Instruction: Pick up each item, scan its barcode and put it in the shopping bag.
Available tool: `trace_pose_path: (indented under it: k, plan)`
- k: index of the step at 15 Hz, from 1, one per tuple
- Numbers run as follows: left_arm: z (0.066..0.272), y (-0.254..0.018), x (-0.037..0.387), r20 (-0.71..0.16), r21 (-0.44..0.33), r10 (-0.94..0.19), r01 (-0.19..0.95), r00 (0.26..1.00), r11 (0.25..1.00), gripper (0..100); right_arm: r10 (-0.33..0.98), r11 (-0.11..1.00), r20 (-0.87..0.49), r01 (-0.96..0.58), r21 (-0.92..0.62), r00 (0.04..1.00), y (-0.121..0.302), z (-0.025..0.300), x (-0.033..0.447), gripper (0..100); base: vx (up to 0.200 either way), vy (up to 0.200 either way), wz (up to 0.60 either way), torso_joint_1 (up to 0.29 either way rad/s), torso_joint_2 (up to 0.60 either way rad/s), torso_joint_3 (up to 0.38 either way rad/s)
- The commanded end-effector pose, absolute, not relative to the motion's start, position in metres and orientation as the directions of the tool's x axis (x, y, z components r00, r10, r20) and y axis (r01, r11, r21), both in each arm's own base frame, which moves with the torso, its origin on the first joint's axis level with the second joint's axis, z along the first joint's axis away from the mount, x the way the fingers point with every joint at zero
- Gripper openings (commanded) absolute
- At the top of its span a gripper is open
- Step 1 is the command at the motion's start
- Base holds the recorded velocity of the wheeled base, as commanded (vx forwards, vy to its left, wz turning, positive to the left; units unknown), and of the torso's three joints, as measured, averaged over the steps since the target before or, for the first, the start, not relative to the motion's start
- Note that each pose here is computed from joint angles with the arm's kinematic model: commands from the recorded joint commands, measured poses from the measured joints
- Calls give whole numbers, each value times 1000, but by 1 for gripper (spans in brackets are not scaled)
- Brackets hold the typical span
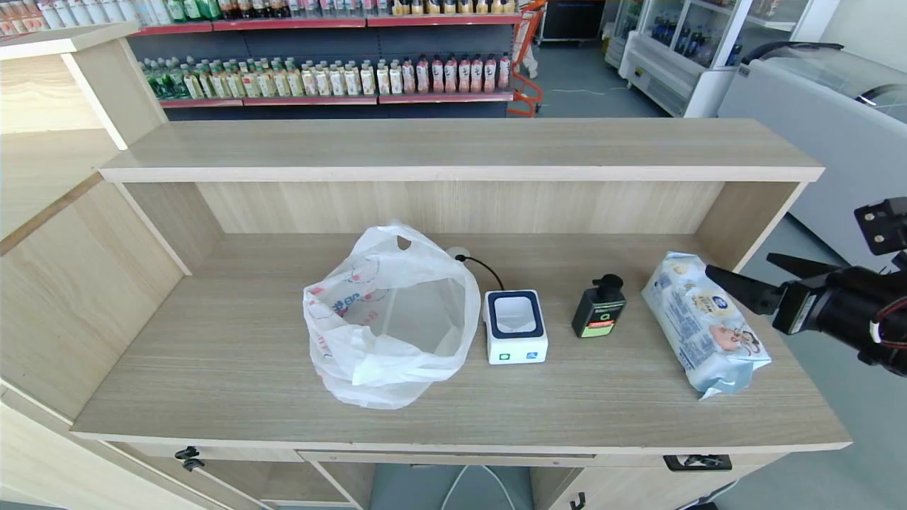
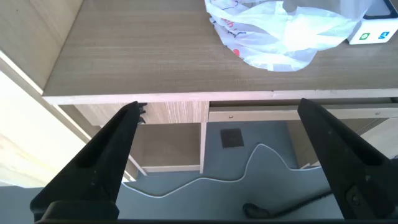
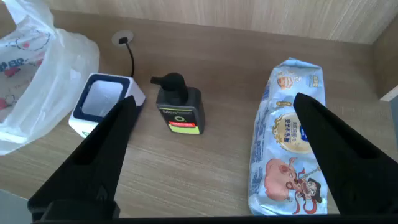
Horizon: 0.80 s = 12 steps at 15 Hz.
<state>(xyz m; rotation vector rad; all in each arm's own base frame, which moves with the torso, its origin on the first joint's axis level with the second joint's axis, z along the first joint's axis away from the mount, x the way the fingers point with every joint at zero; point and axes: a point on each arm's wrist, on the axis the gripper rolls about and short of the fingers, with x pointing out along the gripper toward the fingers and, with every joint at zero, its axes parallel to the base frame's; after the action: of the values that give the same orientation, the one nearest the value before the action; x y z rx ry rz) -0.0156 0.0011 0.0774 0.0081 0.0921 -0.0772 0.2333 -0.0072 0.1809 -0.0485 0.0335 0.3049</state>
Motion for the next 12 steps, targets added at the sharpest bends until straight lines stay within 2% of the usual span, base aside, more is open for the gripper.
trace_pose_path:
  k: [1, 3, 6, 8, 12]
  plan:
    - [77, 1, -15, -93, 4, -76, 77, 993, 997, 100, 293, 955, -169, -298, -3, 941, -13, 143, 256, 100, 0, 0, 0, 0, 0, 0]
    - [77, 1, -15, -93, 4, -76, 77, 993, 997, 100, 240, 970, -239, -243, 17, 941, -16, 125, 253, 100, 0, 0, 0, 0, 0, 0]
    - [77, 1, -15, -93, 4, -76, 77, 993, 997, 100, 252, 967, -286, -251, 39, 925, -17, 110, 264, 100, 0, 0, 0, 0, 0, 0]
    - [77, 1, -15, -93, 4, -76, 77, 993, 997, 100, 338, 940, -268, -336, 55, 902, -11, 102, 274, 100, 0, 0, 0, 0, 0, 0]
    - [77, 1, -15, -93, 4, -76, 77, 993, 997, 100, 418, 907, -198, -419, 36, 887, -5, 84, 302, 100, 0, 0, 0, 0, 0, 0]
